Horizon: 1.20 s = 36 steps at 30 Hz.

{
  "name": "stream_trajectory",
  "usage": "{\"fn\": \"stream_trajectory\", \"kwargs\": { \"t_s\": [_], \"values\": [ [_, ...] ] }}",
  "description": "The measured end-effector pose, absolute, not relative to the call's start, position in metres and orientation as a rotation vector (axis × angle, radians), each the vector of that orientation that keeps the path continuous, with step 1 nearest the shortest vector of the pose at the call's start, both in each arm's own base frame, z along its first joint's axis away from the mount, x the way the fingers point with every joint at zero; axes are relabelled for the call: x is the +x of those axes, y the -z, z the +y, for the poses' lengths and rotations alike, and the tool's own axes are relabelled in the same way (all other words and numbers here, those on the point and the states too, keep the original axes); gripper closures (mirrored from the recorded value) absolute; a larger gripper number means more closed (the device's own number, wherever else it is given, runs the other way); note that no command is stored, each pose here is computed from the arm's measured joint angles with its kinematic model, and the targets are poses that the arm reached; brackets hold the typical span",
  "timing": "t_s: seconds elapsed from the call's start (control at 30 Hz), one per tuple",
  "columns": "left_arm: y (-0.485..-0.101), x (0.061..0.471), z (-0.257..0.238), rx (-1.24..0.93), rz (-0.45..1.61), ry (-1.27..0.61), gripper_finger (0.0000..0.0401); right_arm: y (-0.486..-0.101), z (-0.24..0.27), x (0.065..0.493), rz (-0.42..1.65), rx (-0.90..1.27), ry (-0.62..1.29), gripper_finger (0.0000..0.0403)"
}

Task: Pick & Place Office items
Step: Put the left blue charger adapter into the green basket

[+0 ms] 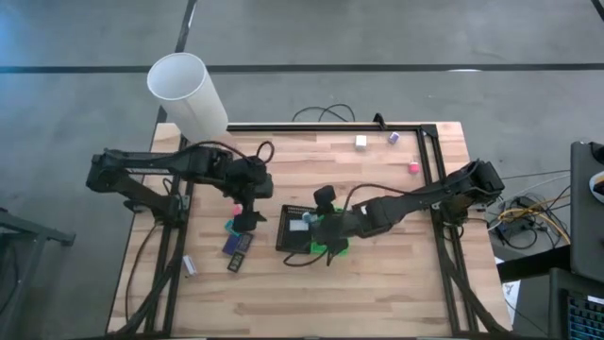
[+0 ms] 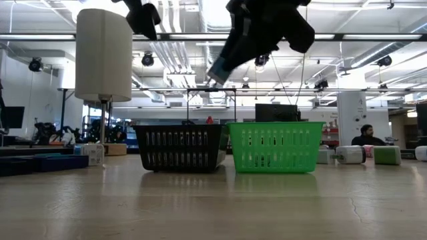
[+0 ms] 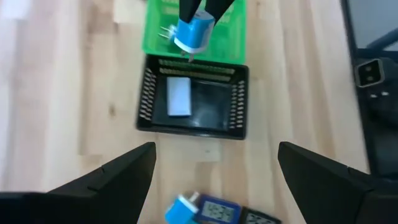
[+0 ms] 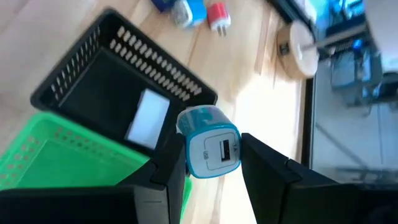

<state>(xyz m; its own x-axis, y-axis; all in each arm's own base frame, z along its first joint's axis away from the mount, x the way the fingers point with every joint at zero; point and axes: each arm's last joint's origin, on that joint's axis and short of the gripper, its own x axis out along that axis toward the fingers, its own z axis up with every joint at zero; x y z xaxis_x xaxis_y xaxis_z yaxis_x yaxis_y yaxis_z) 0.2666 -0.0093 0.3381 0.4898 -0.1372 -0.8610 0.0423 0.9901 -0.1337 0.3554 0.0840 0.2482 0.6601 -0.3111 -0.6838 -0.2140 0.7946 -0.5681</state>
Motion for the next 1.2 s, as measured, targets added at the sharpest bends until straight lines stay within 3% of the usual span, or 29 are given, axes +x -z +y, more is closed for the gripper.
{"fn": "stream_trajectory", "kwargs": {
  "t_s": [0.47,0.8,1.2],
  "values": [
    [-0.354,0.227,-0.06,0.111,0.854,0.035,0.0057,-0.215,0.071,0.317,0.981,-0.486,0.207,0.0282],
    [-0.326,0.196,-0.07,0.098,0.599,-0.011,0.0057,-0.21,0.063,0.283,0.71,-0.263,0.142,0.0282],
    [-0.27,0.193,-0.069,0.069,0.434,-0.005,0.0057,-0.196,0.061,0.272,0.788,-0.003,0.095,0.0282]
  ]
}}
